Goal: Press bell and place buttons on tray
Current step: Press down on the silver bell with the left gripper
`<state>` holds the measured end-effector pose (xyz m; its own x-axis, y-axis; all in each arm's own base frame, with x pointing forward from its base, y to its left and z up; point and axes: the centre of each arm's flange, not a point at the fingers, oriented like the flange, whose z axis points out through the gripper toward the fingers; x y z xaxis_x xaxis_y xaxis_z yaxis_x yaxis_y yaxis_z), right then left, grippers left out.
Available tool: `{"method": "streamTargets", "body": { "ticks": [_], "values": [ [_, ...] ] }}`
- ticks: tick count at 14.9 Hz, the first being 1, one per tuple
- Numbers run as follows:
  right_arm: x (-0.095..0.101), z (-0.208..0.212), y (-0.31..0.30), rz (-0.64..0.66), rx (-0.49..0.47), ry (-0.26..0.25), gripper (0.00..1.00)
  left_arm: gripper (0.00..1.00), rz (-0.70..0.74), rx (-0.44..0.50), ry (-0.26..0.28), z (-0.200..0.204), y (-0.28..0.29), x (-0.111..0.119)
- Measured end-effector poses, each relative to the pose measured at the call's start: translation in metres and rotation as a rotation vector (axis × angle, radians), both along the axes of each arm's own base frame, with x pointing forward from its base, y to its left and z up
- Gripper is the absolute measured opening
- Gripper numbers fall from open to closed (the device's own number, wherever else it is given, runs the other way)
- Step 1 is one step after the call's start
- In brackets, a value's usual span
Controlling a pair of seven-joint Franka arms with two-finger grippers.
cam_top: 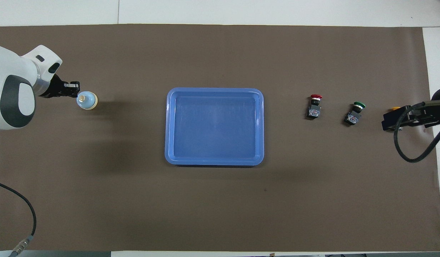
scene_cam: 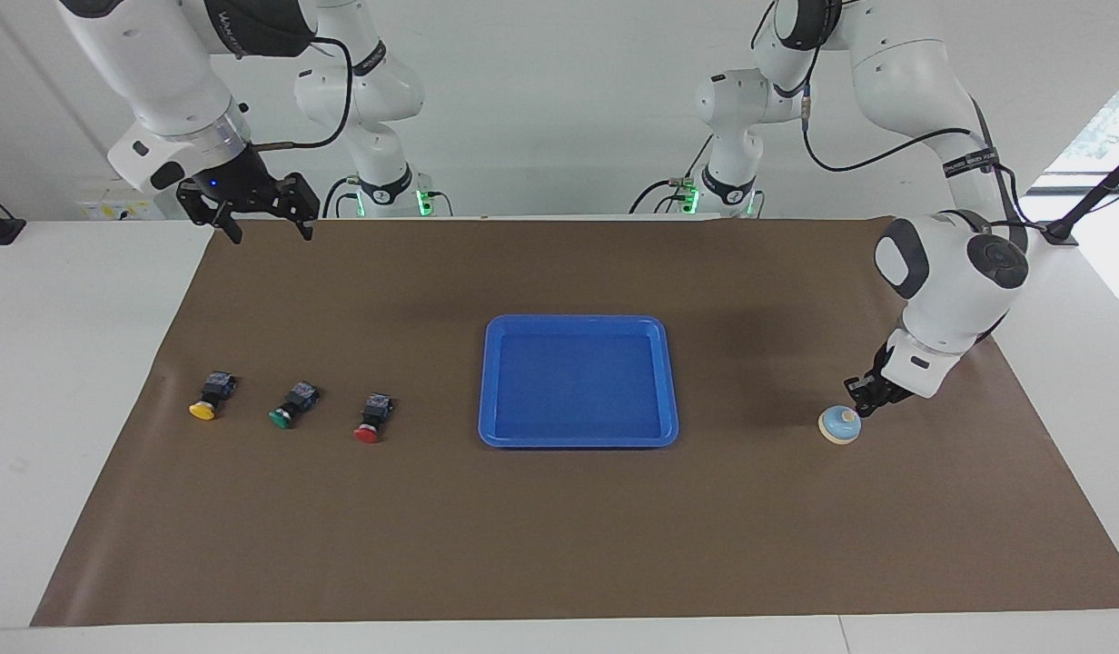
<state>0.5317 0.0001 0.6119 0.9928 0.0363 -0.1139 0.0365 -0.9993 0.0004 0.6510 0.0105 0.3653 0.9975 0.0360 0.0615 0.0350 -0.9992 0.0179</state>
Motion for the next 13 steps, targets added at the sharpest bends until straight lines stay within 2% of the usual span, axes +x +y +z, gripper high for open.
{"method": "streamTargets", "body": {
  "ticks": [3, 6, 9, 11, 13],
  "values": [
    [0.0, 0.0, 0.0, 0.0, 0.0, 0.0, 1.0, 0.01, 0.0, 0.0, 0.009, -0.009, 0.0, 0.0],
    [0.0, 0.0, 0.0, 0.0, 0.0, 0.0, 1.0, 0.01, -0.003, 0.0, -0.019, -0.027, -0.003, -0.003],
    [0.0, 0.0, 0.0, 0.0, 0.0, 0.0, 1.0, 0.01, -0.004, 0.0, -0.026, -0.026, -0.003, -0.005],
    [0.0, 0.0, 0.0, 0.0, 0.0, 0.0, 1.0, 0.01, -0.004, 0.0, -0.02, -0.025, -0.003, -0.005],
    [0.0, 0.0, 0.0, 0.0, 0.0, 0.0, 1.0, 0.01, -0.004, -0.001, 0.01, -0.018, -0.003, -0.004]
  ]
}}
